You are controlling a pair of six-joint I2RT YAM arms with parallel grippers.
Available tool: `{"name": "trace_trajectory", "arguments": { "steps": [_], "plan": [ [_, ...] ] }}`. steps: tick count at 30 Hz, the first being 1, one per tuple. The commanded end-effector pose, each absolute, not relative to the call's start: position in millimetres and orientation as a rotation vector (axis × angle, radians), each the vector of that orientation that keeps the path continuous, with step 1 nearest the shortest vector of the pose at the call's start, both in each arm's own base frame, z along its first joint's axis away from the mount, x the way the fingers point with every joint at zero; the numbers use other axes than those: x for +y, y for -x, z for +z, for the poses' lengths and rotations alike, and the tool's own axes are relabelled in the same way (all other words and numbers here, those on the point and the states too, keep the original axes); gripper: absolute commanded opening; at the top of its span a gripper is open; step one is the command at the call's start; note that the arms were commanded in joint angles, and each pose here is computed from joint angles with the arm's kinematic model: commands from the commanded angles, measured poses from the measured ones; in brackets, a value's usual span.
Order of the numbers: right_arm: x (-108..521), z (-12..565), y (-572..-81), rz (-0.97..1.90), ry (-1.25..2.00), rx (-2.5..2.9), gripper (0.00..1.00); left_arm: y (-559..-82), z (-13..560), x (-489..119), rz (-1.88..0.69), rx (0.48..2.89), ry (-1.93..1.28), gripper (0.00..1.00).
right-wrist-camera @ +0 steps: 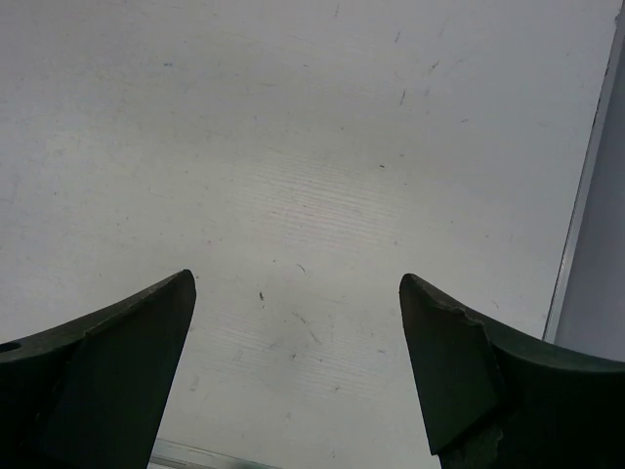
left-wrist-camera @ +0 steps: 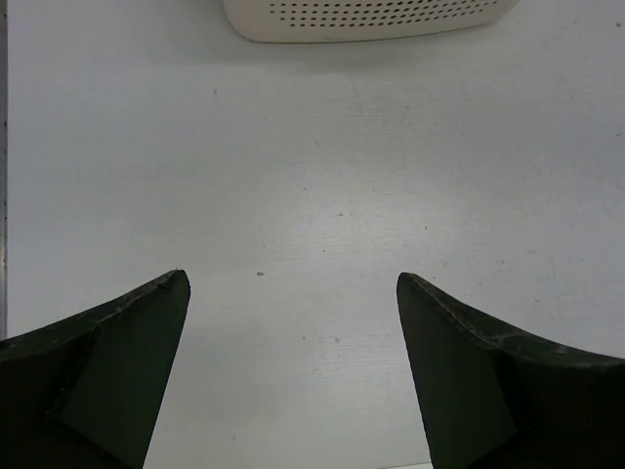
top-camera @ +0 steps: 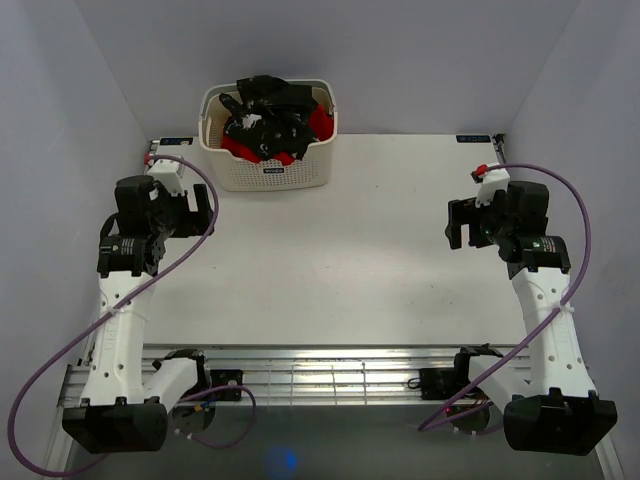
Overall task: Fold and stack the trousers
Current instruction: Grab the trousers from the pile
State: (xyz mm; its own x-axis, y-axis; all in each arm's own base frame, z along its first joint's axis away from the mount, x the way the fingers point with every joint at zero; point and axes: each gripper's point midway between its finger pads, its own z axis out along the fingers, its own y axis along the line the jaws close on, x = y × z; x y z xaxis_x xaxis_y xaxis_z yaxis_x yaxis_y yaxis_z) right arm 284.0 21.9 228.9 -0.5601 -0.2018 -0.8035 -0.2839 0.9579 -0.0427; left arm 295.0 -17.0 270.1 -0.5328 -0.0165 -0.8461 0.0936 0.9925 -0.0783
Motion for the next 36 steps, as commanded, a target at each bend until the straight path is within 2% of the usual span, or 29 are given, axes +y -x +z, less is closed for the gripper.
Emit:
{"name": "trace_trajectory", "arguments": {
  "steps": [1,6,12,15,26,36],
  "plan": [
    [23,247,-292,0.121,0.321,2.123,0.9,-307,298,-21,-0.162,2.019,-0.077,0.98],
    [23,245,-298,0.124,0.324,2.143,0.9,-376,356,-23,-0.183,1.885,-0.065,0.98],
    [10,243,-307,0.038,0.323,2.166,0.9,-461,386,-40,-0.363,1.803,0.037,0.98],
    [2,245,-314,-0.02,0.326,2.167,0.9,-490,382,-42,-0.426,1.776,0.108,0.98],
    [-3,235,-330,-0.037,0.308,2.195,0.9,-585,304,-56,-0.561,1.825,0.218,0.98],
    [-4,212,-336,-0.036,0.293,2.228,0.9,-647,284,-60,-0.595,1.771,0.206,0.98]
  ]
}}
